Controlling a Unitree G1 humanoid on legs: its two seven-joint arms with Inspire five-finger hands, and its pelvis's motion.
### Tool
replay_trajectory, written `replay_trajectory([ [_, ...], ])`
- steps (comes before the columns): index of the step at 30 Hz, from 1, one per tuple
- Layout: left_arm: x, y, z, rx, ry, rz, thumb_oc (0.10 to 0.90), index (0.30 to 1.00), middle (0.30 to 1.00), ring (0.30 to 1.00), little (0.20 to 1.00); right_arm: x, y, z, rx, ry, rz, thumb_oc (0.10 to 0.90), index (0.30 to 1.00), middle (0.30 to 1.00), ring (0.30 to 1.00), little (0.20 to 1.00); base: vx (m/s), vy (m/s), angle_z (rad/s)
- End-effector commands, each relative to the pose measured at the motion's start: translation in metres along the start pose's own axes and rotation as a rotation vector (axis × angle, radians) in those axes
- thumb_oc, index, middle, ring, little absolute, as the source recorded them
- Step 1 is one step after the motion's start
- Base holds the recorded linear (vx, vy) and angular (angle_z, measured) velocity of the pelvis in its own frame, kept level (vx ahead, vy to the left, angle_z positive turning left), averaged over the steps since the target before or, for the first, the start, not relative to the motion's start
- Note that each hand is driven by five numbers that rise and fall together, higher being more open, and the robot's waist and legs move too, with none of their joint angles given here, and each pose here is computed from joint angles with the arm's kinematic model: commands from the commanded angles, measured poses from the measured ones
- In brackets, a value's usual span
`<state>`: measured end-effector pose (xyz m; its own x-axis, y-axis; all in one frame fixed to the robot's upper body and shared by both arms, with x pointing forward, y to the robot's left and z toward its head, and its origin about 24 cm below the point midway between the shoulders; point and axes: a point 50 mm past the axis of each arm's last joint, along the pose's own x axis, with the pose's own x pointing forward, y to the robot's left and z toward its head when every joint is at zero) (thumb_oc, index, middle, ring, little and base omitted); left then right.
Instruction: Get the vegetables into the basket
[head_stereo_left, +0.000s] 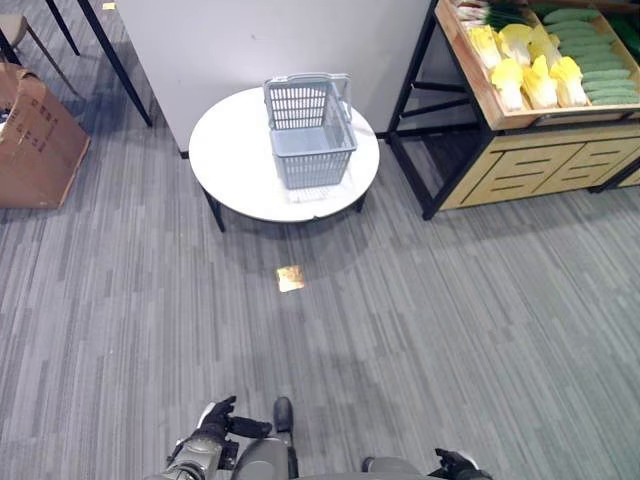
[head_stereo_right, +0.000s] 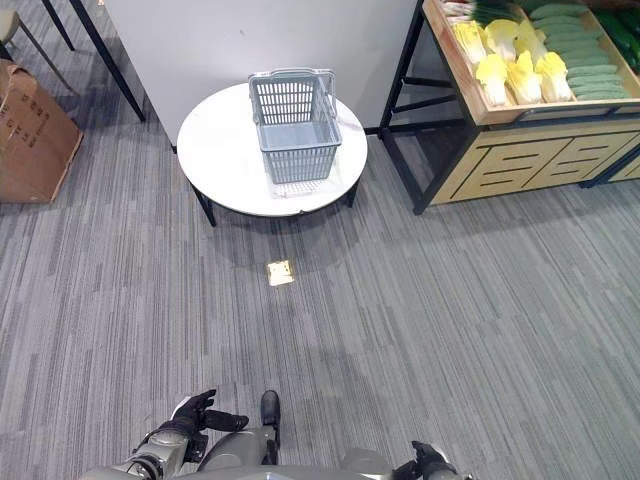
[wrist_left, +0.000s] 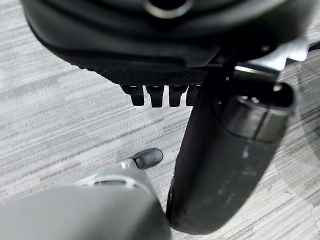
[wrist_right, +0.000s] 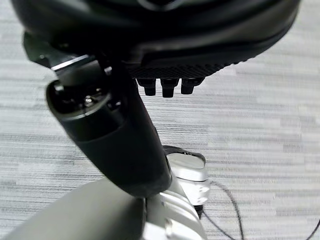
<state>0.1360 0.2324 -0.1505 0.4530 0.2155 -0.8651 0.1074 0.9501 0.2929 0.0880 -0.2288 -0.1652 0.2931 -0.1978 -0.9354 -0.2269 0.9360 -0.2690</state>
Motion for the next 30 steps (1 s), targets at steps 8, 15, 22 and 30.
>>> replay_trajectory([
  [8,-0.007,-0.004,-0.037,0.041,0.095,-0.028,0.9,1.0,1.0,1.0,1.0,0.0,0.011,0.024,-0.023,-0.116,0.054,0.9,1.0,1.0,1.0,1.0,0.25,0.1,-0.1],
  [15,-0.011,-0.013,-0.05,0.051,0.133,-0.06,0.9,1.0,1.0,1.0,1.0,0.0,0.008,0.016,-0.047,-0.091,0.051,0.9,1.0,1.0,1.0,1.0,0.42,-0.184,0.58],
  [22,-0.011,-0.016,-0.051,0.023,0.147,-0.061,0.9,1.0,1.0,1.0,1.0,0.0,0.0,0.023,-0.075,-0.118,0.04,0.9,1.0,1.0,1.0,1.0,0.23,-0.214,0.29],
  [30,-0.006,-0.011,-0.03,0.0,0.083,-0.034,0.9,1.0,1.0,1.0,1.0,0.0,-0.015,0.018,-0.036,-0.104,-0.015,0.9,1.0,1.0,1.0,1.0,0.17,-0.113,0.15],
])
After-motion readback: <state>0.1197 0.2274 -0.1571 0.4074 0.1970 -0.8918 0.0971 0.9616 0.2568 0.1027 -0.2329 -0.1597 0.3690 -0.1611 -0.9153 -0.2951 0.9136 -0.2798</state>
